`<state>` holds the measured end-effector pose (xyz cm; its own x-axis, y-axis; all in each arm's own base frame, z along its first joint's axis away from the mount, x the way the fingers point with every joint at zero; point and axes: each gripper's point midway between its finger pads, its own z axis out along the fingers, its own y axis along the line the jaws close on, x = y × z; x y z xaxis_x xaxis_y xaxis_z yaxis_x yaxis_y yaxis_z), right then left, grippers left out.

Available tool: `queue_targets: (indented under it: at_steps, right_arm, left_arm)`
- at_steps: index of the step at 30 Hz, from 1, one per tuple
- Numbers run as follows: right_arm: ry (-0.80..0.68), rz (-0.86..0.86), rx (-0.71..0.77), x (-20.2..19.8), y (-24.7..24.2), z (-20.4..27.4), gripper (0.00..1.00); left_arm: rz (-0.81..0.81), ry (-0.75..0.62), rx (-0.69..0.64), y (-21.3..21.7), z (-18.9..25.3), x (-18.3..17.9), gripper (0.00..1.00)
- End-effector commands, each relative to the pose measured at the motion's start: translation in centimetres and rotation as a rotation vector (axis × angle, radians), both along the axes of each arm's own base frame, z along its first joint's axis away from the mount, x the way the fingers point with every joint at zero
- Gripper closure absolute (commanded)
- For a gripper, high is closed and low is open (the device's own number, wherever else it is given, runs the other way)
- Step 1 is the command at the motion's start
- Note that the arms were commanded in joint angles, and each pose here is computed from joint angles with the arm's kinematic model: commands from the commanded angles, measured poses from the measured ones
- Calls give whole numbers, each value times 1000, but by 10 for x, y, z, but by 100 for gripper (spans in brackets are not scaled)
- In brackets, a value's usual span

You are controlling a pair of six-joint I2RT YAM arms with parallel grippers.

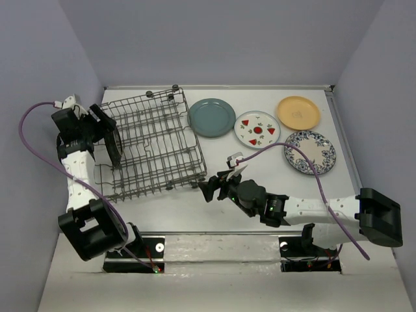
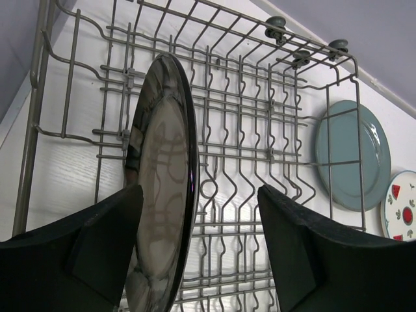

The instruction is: Load the plates into the dish rack

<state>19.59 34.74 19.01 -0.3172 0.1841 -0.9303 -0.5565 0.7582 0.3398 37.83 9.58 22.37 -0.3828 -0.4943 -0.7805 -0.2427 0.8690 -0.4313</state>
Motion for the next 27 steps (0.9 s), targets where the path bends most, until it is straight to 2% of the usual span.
queue_targets:
  at_steps: [1,3,12,19,22,27]
  right_arm:
    - [-24,-22,56,1,-3,20,9]
    - [-21,-15,55,0,-2,18,9]
    - [-14,-13,39,1,2,13,8]
    - [-30,-23,30,3,0,16,7]
    - [-43,-16,9,7,3,16,8]
    - [-17,-5,45,18,3,27,12]
  left_arm:
    - [33,-104,32,3,35,-3,13]
    - [70,-132,41,7,45,-5,1]
    - [249,-354,116,20,131,-37,1]
    - [348,-515,70,13,173,-67,1]
    - [328,-618,58,-3,193,-84,1]
    - [139,-748,-4,-58,210,-109,1]
